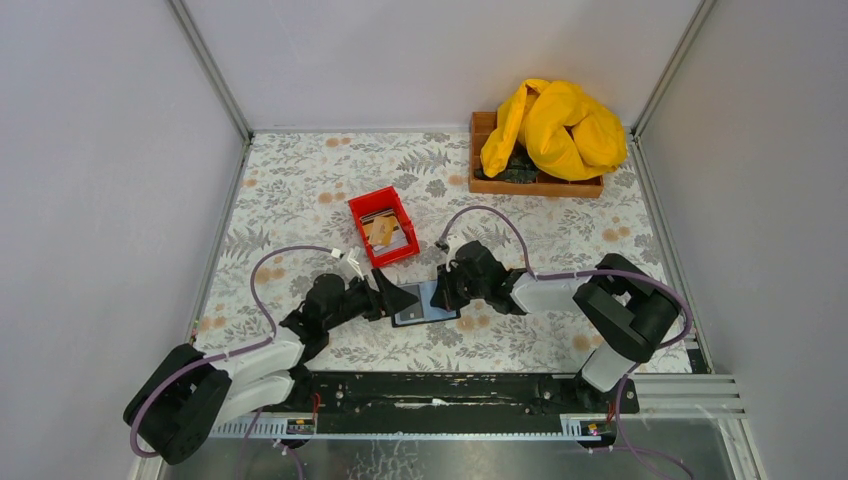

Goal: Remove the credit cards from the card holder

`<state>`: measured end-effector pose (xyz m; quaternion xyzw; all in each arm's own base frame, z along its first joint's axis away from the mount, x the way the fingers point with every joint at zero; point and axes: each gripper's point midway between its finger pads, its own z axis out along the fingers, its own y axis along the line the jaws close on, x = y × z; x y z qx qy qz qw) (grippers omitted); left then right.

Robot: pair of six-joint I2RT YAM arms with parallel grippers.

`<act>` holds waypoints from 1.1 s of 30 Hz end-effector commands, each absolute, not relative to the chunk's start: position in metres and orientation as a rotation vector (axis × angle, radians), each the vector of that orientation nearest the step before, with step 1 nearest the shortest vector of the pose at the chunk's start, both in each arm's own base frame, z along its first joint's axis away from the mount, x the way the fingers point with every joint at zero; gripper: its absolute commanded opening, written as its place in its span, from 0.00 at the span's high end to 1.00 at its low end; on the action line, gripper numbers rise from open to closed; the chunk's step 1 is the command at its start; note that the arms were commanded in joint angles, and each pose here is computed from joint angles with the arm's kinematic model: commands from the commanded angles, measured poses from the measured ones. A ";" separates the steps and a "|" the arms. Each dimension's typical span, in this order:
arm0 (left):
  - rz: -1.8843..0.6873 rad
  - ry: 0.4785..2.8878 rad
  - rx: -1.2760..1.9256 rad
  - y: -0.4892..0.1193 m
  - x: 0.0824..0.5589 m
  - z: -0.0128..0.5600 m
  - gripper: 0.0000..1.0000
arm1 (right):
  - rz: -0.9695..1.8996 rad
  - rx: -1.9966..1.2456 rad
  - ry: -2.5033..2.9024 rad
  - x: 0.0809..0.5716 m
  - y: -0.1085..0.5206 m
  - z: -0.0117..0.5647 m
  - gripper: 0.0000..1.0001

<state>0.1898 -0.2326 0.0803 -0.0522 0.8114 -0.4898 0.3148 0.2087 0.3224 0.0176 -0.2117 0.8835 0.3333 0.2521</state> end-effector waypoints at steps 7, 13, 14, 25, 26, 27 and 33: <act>-1.189 2.155 -0.135 -0.222 0.197 0.067 0.20 | 0.986 -0.584 2.404 0.207 0.330 0.012 1.00; -1.108 2.307 -0.190 -0.215 0.190 0.030 0.18 | 1.021 -0.589 2.387 0.204 0.332 0.016 1.00; -1.111 2.310 -0.193 -0.215 0.189 0.027 0.17 | 1.024 -0.589 2.383 0.204 0.332 0.017 1.00; -1.107 2.351 -0.208 -0.216 0.188 0.015 0.17 | 1.086 -0.568 2.348 0.200 0.334 0.025 0.89; -1.107 2.355 -0.212 -0.216 0.188 0.014 0.17 | 1.097 -0.565 2.324 0.201 0.335 0.033 0.85; -1.112 2.354 -0.211 -0.216 0.188 0.014 0.17 | 1.101 -0.565 2.316 0.202 0.336 0.034 0.83; -1.125 2.356 -0.212 -0.217 0.186 0.013 0.17 | 1.157 -0.566 2.301 0.201 0.343 0.038 0.76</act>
